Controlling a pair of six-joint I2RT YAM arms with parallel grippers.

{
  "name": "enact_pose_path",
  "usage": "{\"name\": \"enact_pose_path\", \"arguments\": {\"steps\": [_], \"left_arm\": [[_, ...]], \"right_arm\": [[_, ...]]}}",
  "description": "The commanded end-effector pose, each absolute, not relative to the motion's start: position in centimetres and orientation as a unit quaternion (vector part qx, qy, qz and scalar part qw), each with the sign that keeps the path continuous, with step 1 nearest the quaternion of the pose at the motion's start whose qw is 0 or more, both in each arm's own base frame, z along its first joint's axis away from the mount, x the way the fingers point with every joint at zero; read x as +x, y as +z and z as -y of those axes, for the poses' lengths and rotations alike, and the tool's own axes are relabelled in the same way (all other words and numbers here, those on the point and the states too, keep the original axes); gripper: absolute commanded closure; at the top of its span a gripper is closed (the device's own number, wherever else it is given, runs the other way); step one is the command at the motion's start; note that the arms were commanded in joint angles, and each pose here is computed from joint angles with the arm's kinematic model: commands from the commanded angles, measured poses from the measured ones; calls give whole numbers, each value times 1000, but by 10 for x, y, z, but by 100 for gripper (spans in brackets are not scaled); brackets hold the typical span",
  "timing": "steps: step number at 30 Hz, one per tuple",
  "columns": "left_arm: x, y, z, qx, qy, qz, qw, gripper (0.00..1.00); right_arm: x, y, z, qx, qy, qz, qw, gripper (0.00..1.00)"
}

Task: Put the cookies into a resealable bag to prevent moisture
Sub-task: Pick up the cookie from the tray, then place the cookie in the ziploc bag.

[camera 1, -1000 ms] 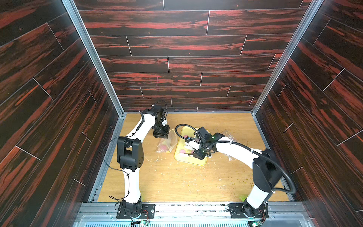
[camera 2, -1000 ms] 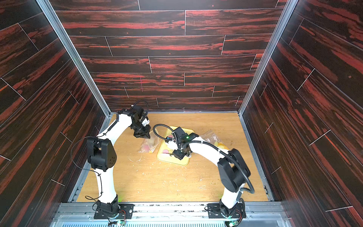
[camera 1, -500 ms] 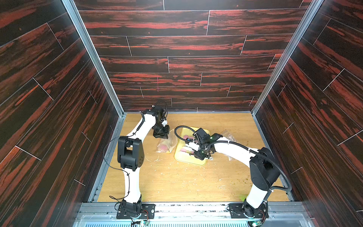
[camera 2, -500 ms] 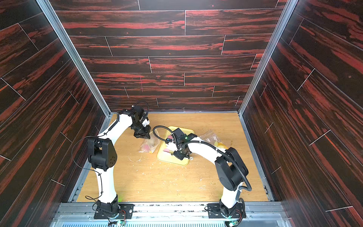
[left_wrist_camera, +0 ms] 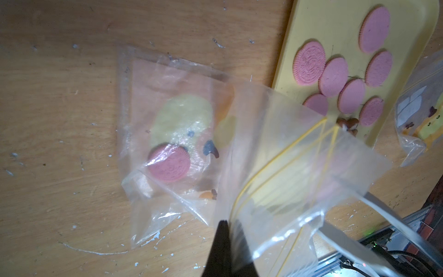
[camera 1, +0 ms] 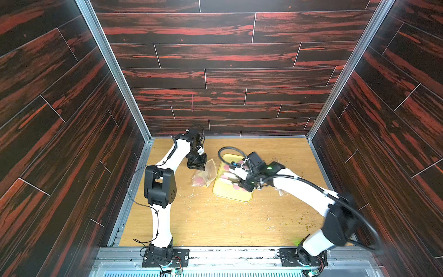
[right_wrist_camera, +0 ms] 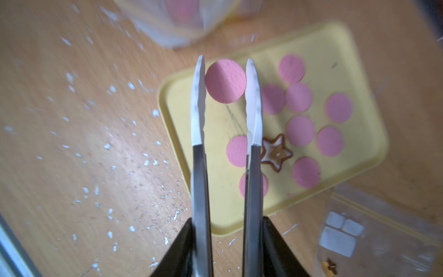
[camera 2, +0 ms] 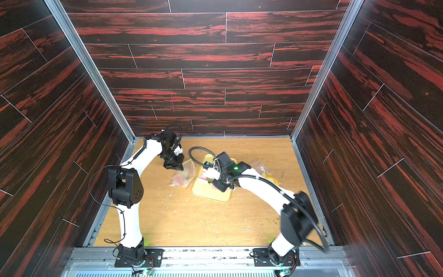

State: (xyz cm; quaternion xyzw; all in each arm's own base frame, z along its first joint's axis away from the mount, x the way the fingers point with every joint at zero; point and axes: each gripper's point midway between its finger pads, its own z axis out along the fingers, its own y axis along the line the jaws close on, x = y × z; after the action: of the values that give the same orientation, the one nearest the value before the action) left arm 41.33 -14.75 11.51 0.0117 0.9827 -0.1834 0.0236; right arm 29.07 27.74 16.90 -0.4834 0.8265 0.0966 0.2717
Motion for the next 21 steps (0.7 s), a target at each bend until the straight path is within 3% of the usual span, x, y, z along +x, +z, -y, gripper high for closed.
{"name": "enact_pose_path", "arguments": {"steps": [1, 4, 11, 16, 21], "left_arm": [[414, 121, 146, 18, -184, -982, 25, 100], [414, 123, 148, 20, -188, -982, 26, 100], [410, 129, 148, 22, -192, -981, 28, 100], [410, 130, 147, 24, -192, -981, 30, 100], [411, 128, 148, 24, -193, -980, 28, 100]], "right_arm": [[290, 218, -291, -480, 145, -798, 333, 56], [293, 234, -310, -487, 181, -779, 350, 56], [319, 205, -334, -497, 178, -786, 320, 53], [316, 208, -336, -496, 192, -782, 325, 46], [307, 231, -308, -468, 200, -784, 355, 45]]}}
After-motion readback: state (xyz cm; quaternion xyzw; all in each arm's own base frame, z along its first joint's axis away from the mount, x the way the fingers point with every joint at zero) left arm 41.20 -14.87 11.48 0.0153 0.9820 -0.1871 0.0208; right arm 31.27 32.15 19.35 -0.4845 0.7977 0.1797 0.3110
